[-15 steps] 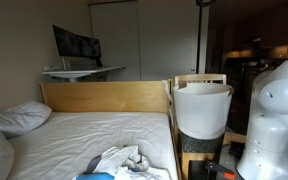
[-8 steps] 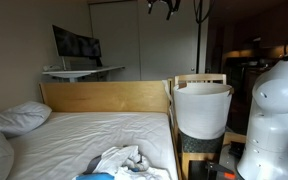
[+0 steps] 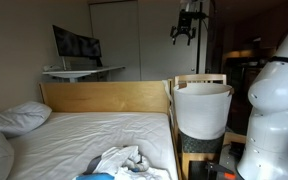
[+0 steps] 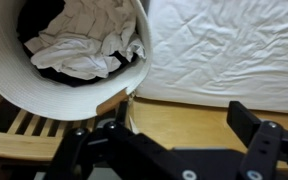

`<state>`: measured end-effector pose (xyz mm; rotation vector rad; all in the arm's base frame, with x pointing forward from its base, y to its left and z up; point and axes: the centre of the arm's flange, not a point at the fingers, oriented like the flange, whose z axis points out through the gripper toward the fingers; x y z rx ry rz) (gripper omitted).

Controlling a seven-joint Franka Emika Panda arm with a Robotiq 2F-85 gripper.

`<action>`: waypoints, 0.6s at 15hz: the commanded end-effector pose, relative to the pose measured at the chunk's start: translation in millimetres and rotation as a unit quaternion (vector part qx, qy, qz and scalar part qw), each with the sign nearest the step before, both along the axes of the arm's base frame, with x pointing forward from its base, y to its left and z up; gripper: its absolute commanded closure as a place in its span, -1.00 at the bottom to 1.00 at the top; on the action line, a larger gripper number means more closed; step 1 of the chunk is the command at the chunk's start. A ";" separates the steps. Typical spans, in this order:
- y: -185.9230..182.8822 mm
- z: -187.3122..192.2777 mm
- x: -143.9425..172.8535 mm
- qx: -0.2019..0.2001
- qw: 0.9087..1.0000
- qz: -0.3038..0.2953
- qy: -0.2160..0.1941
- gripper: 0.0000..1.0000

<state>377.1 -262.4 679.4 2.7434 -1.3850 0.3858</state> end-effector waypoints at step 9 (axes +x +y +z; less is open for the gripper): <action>-191.2 -228.0 1.8 -0.030 0.974 -0.123 0.187 -1.00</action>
